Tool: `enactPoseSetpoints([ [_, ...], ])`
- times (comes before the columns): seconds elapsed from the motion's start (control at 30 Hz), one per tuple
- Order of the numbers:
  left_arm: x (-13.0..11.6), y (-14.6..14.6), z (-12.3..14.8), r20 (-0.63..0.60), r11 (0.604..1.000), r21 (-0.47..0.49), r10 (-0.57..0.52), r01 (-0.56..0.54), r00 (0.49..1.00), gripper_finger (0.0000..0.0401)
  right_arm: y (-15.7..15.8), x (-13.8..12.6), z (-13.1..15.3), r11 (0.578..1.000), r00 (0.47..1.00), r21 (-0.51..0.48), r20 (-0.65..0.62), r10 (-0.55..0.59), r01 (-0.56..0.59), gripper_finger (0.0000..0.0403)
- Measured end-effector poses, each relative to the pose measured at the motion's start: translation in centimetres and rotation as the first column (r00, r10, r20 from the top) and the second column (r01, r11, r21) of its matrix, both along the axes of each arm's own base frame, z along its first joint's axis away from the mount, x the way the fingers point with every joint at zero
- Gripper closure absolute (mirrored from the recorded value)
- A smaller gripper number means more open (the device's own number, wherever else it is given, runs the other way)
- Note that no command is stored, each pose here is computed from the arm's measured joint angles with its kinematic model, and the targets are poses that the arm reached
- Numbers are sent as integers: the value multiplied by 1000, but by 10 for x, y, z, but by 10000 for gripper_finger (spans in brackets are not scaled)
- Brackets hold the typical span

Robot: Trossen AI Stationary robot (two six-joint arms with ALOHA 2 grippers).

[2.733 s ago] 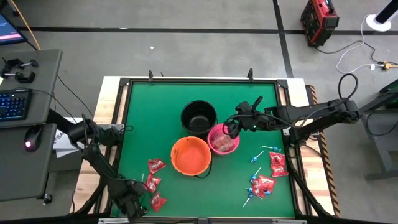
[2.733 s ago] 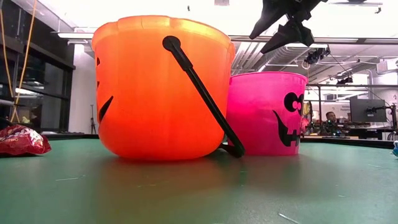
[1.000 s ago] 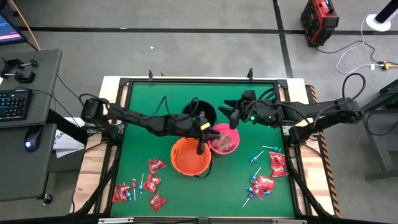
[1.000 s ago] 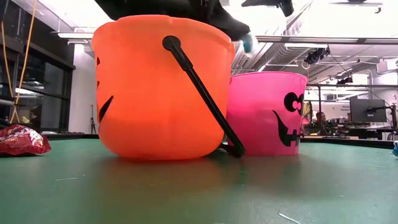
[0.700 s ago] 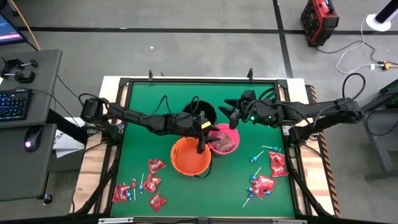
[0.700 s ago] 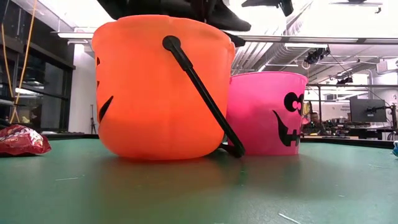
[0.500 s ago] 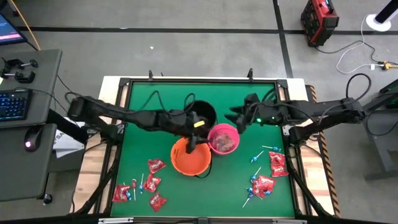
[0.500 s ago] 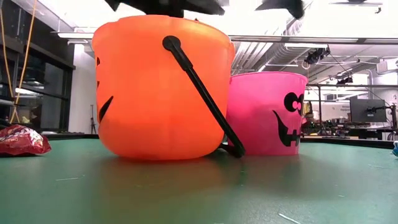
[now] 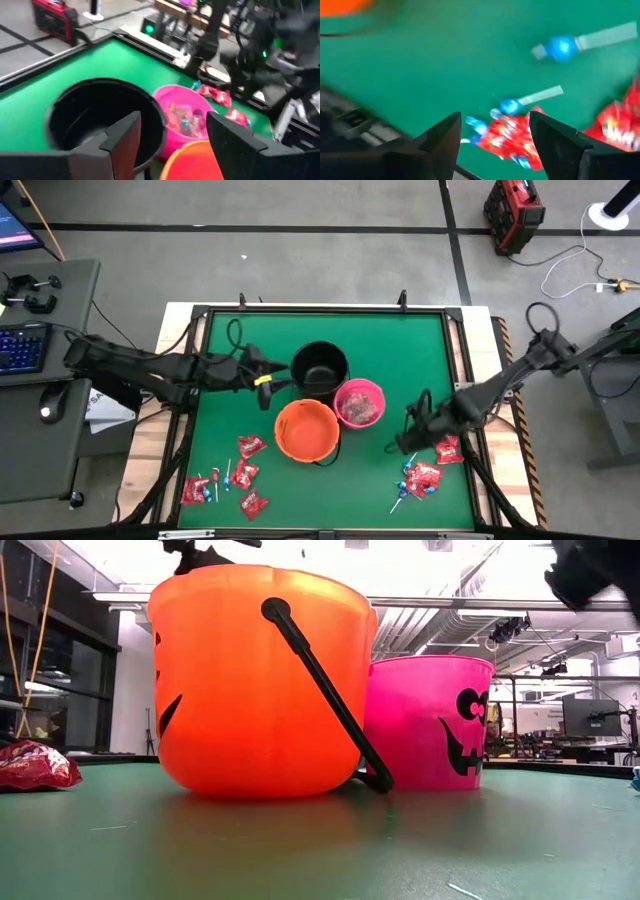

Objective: Sort candy by brand, put in halloween buckets
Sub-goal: Put the red candy into the orange bucket

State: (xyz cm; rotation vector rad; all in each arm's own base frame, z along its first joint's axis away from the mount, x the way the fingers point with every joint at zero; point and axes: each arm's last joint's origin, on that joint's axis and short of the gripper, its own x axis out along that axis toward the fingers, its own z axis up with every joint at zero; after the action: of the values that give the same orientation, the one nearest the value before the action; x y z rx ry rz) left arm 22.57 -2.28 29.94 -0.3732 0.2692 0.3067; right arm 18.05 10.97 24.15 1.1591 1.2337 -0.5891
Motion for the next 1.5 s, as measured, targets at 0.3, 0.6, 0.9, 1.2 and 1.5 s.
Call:
enactPoseSetpoints([
  [0.3, -10, 0, -5, -1, 999, -5, 44, -44, 999, 187, 27, -22, -53, 986, 955, 139, -294, -43, 88, 176],
  [0.6, -8, 0, -9, -23, 999, -2, 47, -47, 999, 188, 40, -15, -75, 987, 927, 139, -374, -25, 83, 176],
  [0.9, -4, -1, -14, -50, 999, -4, 41, -41, 998, 188, 48, -6, -101, 991, 896, 117, -443, -9, 68, 181],
  [1.2, -3, -1, -16, -61, 999, -2, 40, -40, 997, 188, 47, -6, -81, 999, 885, 23, -463, 54, -48, 380],
  [1.5, -3, -1, -16, -63, 999, 6, 37, -37, 997, 188, 45, 11, 14, 983, 955, -138, -288, 74, -118, 396],
])
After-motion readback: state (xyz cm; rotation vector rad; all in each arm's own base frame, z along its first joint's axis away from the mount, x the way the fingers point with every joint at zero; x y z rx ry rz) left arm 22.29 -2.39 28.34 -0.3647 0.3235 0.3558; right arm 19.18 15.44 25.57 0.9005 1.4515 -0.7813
